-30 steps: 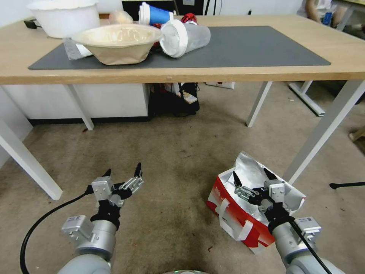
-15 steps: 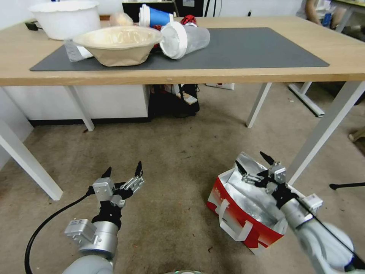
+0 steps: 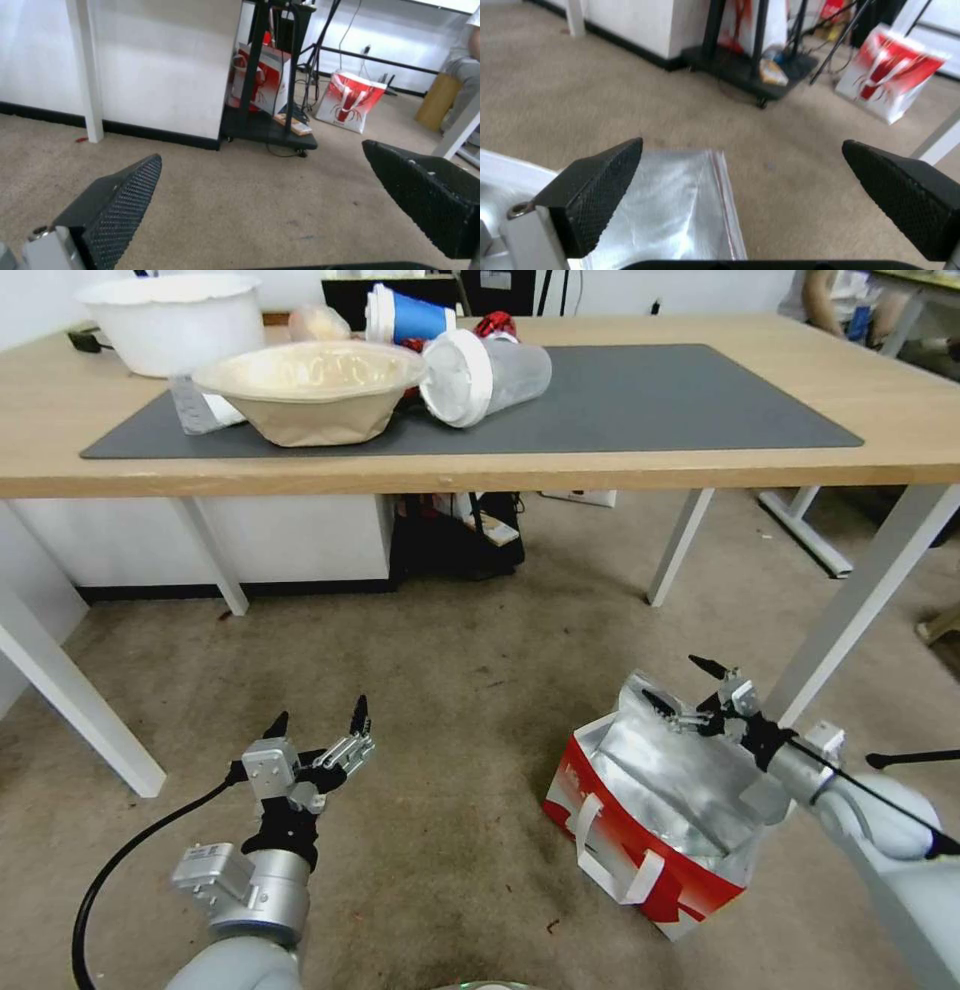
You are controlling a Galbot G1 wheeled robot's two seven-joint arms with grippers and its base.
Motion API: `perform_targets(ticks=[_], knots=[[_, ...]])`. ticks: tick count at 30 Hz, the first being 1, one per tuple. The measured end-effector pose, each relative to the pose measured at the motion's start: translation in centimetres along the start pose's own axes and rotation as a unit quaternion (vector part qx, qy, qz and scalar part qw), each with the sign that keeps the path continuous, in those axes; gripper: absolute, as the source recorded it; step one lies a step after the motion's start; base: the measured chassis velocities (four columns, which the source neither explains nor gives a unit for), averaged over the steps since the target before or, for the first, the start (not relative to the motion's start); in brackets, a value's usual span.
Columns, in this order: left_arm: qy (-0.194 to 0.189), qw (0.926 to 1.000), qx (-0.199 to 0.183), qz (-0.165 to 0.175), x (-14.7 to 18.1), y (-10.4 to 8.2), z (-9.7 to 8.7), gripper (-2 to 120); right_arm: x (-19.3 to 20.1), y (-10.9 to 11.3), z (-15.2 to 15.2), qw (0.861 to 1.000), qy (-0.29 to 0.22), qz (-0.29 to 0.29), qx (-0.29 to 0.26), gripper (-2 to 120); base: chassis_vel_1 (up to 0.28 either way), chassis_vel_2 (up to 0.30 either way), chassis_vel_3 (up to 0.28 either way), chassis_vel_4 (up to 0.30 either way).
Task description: Pick up the food delivery bag from the floor and place it on the table.
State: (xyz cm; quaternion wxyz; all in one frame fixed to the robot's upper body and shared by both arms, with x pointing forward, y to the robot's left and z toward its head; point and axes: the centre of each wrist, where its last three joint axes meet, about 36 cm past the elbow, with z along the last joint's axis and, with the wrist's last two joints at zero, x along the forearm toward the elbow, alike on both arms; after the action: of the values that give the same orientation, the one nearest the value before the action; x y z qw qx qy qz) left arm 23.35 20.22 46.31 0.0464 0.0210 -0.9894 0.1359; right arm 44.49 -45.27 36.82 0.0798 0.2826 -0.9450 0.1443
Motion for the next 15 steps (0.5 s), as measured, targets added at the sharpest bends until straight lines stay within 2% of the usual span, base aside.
perform_targets(ticks=[9,15], knots=[[0.000,0.9999,-0.002,-0.014,-0.2,0.3,0.3,100,-3.1,-1.3,1.8,0.997,0.056,-0.062,-0.004,100,0.000,0.000,0.000,0.000],[-0.001,0.9998,-0.002,-0.019,-0.2,0.5,0.4,100,-4.7,-1.7,1.7,0.994,0.082,-0.075,0.009,100,0.000,0.000,0.000,0.000]])
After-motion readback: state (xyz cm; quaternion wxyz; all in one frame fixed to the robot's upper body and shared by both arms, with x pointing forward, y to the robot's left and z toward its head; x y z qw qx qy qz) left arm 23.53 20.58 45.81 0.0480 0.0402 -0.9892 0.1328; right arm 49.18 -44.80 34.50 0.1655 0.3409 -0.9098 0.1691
